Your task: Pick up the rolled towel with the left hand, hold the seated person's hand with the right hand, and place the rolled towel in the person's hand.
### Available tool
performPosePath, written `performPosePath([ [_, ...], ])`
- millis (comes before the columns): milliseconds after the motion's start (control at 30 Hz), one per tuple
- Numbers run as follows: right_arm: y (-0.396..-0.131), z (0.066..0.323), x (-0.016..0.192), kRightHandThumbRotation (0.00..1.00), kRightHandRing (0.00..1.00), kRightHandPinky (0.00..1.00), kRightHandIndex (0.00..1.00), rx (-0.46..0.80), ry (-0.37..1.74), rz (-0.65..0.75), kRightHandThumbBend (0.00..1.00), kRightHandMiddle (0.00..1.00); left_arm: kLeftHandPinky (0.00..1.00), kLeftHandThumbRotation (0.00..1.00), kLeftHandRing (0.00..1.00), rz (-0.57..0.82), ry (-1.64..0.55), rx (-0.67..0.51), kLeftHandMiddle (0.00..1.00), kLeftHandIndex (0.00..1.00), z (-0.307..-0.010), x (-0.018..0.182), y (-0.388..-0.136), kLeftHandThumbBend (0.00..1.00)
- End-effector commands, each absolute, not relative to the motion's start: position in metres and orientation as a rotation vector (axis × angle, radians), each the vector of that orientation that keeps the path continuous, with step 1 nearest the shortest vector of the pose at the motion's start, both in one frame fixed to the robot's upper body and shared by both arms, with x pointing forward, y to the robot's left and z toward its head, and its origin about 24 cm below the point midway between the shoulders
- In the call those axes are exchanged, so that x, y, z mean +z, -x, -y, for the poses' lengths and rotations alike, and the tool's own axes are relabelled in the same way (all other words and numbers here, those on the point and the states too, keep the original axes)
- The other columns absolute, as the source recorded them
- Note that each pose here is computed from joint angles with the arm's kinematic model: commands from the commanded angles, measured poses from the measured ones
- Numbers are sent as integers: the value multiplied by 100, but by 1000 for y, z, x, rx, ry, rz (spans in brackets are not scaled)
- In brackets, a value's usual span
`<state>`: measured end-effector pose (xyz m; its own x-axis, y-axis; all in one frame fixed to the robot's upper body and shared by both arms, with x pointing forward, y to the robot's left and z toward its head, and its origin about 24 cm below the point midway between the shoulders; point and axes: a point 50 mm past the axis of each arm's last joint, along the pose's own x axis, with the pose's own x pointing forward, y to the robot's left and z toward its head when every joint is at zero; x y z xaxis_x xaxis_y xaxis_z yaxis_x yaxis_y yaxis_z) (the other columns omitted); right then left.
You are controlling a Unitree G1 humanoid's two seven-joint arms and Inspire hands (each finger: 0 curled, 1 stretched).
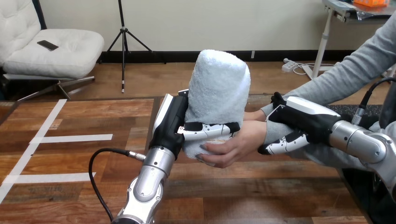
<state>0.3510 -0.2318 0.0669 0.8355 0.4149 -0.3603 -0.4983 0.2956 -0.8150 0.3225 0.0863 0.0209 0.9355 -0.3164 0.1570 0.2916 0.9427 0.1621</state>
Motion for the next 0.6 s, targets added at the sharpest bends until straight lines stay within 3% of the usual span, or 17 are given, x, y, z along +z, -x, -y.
performPosePath([
  [0, -362, 210, 91, 36, 30, 26, 39, 592, 1078, 80, 61, 36, 31, 0, 36, 280, -126, -385, 41, 43, -59, 50, -335, 60],
  [567, -363, 210, 91, 36, 32, 28, 39, 592, 1074, 79, 61, 37, 31, 0, 36, 281, -130, -384, 41, 42, -61, 51, -336, 60],
])
